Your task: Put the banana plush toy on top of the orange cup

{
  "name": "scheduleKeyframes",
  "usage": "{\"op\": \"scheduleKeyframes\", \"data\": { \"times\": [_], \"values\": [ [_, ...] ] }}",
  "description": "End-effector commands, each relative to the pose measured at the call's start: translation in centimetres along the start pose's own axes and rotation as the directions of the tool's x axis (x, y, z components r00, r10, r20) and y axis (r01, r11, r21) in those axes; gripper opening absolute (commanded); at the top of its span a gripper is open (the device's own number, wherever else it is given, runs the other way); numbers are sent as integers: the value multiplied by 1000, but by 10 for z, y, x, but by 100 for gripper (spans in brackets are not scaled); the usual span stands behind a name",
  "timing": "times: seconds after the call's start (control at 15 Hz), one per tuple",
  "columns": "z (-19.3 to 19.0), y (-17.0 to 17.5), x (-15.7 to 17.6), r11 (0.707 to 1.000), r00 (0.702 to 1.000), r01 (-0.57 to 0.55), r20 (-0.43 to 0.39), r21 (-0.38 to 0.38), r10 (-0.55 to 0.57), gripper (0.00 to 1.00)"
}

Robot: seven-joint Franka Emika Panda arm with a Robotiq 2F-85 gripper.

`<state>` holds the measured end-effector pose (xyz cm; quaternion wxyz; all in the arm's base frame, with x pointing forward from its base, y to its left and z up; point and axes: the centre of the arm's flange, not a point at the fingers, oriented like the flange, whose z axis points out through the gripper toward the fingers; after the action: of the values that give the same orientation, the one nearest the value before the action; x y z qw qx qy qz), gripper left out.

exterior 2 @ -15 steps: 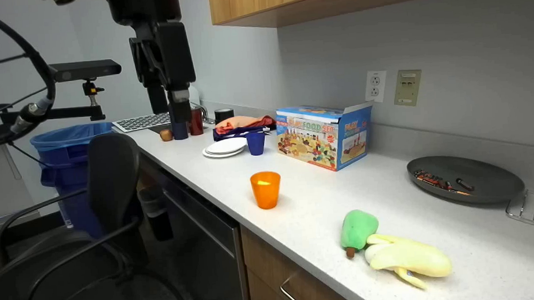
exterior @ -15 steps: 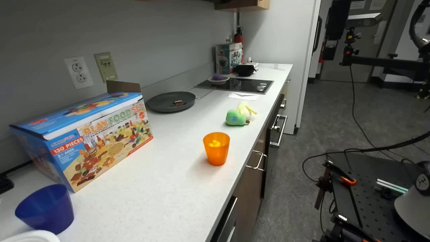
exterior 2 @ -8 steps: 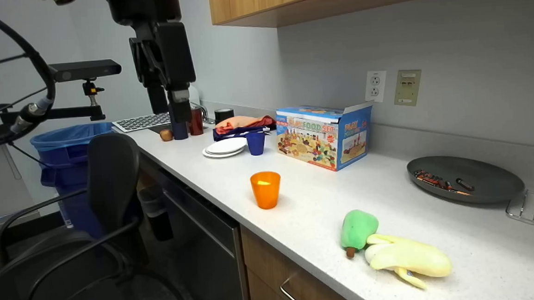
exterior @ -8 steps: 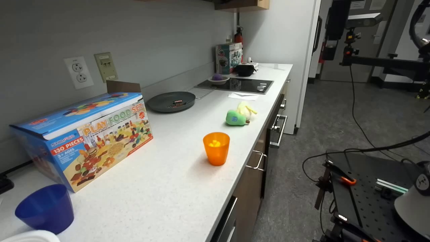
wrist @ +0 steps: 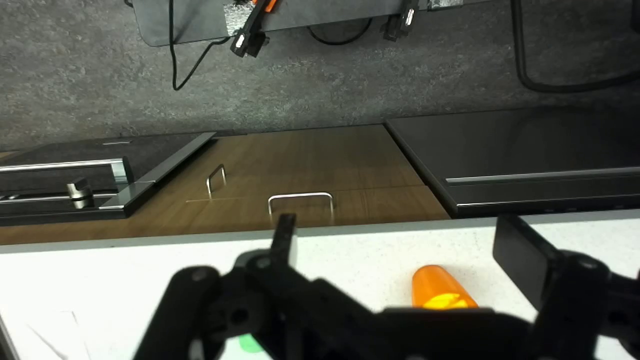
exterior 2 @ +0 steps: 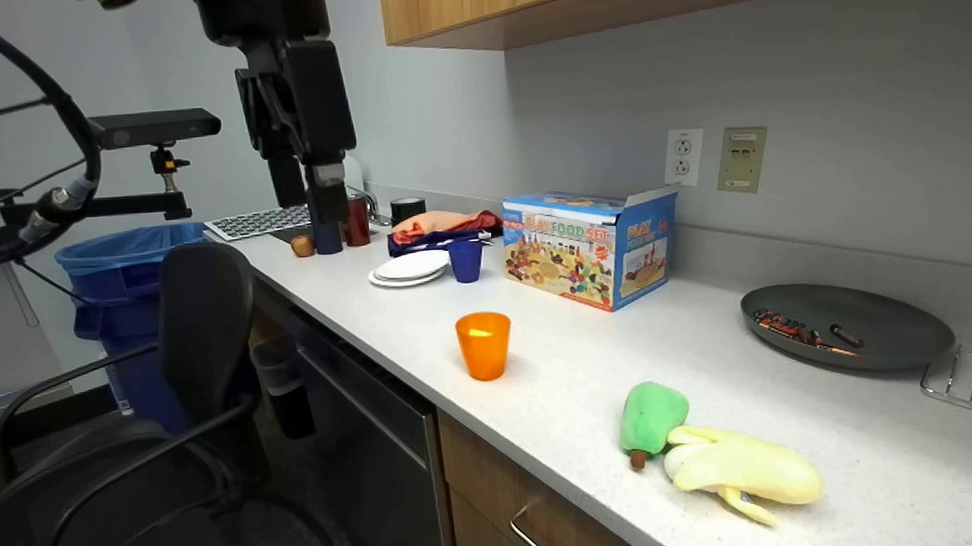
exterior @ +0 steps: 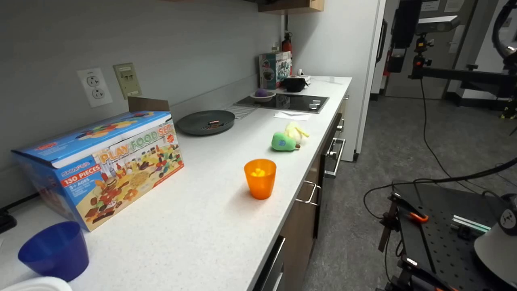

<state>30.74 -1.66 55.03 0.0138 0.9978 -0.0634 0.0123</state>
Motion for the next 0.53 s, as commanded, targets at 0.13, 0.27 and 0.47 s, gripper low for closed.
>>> {"op": "scheduleKeyframes", "data": {
  "times": [0.13,0.27,0.47],
  "values": [
    [1,0,1,1000,1000,-11,-10,-7,11,100],
    [1,0,1,999,999,-28,-19,-16,28,100],
    [2,0,3,996,996,-81,-37,-21,80,100]
  ]
}}
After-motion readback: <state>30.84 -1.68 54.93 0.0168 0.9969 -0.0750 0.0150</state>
